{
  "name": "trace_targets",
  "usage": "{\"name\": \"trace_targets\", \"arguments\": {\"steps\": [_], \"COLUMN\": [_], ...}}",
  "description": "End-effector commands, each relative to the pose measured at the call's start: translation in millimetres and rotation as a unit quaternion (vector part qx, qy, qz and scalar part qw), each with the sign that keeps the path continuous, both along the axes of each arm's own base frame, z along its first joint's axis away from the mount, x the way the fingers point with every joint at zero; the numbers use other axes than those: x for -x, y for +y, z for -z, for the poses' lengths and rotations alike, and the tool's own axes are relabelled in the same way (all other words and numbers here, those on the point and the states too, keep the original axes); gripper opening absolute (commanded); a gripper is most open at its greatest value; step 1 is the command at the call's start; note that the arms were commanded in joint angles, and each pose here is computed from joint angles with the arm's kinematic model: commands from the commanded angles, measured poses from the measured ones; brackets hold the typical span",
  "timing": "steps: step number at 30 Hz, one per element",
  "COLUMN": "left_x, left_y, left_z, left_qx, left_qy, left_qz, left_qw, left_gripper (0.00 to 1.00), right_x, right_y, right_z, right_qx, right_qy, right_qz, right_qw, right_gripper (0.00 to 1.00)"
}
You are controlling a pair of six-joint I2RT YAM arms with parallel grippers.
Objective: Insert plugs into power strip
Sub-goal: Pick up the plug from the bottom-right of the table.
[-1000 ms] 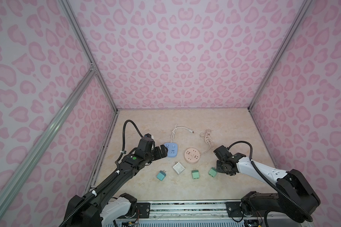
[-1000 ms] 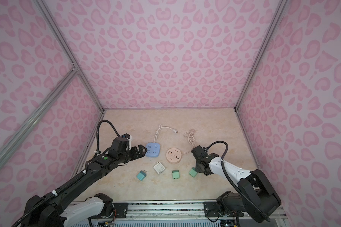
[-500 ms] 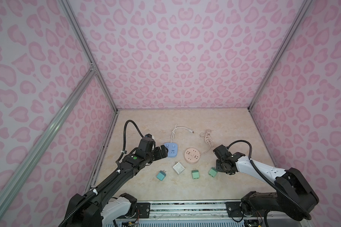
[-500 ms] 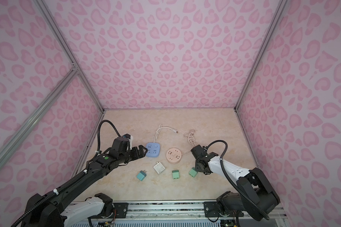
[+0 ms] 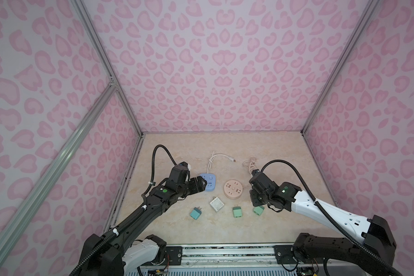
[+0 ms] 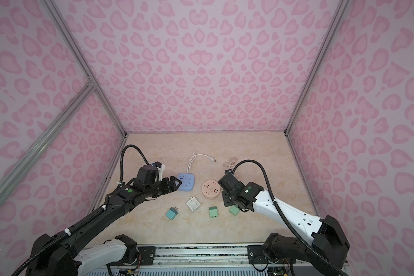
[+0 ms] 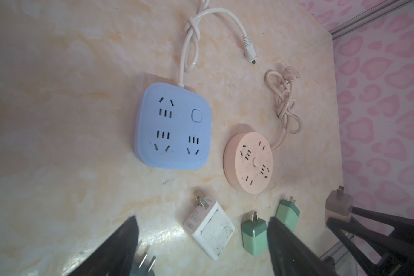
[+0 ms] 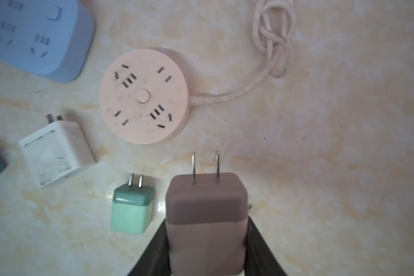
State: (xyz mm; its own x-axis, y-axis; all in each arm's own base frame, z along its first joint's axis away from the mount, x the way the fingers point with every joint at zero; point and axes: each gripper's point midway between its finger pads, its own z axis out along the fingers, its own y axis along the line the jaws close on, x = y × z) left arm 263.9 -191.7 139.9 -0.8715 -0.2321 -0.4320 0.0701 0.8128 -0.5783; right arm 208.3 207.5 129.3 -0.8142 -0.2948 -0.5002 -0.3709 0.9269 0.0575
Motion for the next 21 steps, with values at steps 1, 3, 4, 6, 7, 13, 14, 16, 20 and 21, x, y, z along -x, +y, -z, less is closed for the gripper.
{"name": "trace_targets", "arguments": {"steps": [1, 3, 4, 6, 7, 13, 14, 16, 20, 21], "left_x": [-1.7, 0.6, 1.8, 4.4, 5.5, 13.2, 15.3, 17.7, 23.2, 24.6], "left_y": [-20.2, -29.0, -33.8, -43.1, -48.2, -66.9, -69.0, -72.0, -75.4, -75.5], "left_z": [-17.5, -20.1, -21.8, -24.3, -25.8, -32.3, -32.9, -35.3, -37.7, -37.5], "left_qx": [0.042, 0.047, 0.05, 0.061, 0.066, 0.075, 0.076, 0.078, 0.079, 0.077], "left_qy": [-0.009, -0.008, -0.008, -0.006, -0.005, -0.008, -0.008, -0.011, -0.014, -0.014], "left_qz": [0.018, 0.025, 0.029, 0.036, 0.039, 0.06, 0.064, 0.067, 0.073, 0.074], "left_qw": [0.999, 0.999, 0.998, 0.997, 0.997, 0.995, 0.995, 0.995, 0.994, 0.994], "left_gripper": [0.86, 0.86, 0.86, 0.85, 0.84, 0.63, 0.6, 0.51, 0.39, 0.31], "right_x": [19.8, 27.9, 32.9, 40.8, 45.4, 54.9, 55.0, 55.1, 52.2, 51.0], "right_y": [35.2, 53.9, 64.1, 81.4, 89.9, 112.6, 114.6, 118.4, 122.5, 123.3], "right_z": [-10.0, -17.3, -19.3, -22.5, -22.9, -23.7, -23.2, -23.3, -25.2, -25.4], "right_qx": [-0.031, -0.031, -0.031, -0.031, -0.033, -0.033, -0.035, -0.04, -0.045, -0.046], "right_qy": [0.018, 0.013, 0.013, 0.012, 0.013, 0.01, 0.01, 0.01, 0.005, 0.003], "right_qz": [-0.072, -0.1, -0.117, -0.14, -0.152, -0.183, -0.185, -0.188, -0.187, -0.186], "right_qw": [0.997, 0.994, 0.993, 0.99, 0.988, 0.982, 0.982, 0.981, 0.981, 0.982], "right_gripper": [0.0, 0.0, 0.0, 0.0, 0.0, 0.0, 0.0, 0.0, 0.0, 0.0]}}
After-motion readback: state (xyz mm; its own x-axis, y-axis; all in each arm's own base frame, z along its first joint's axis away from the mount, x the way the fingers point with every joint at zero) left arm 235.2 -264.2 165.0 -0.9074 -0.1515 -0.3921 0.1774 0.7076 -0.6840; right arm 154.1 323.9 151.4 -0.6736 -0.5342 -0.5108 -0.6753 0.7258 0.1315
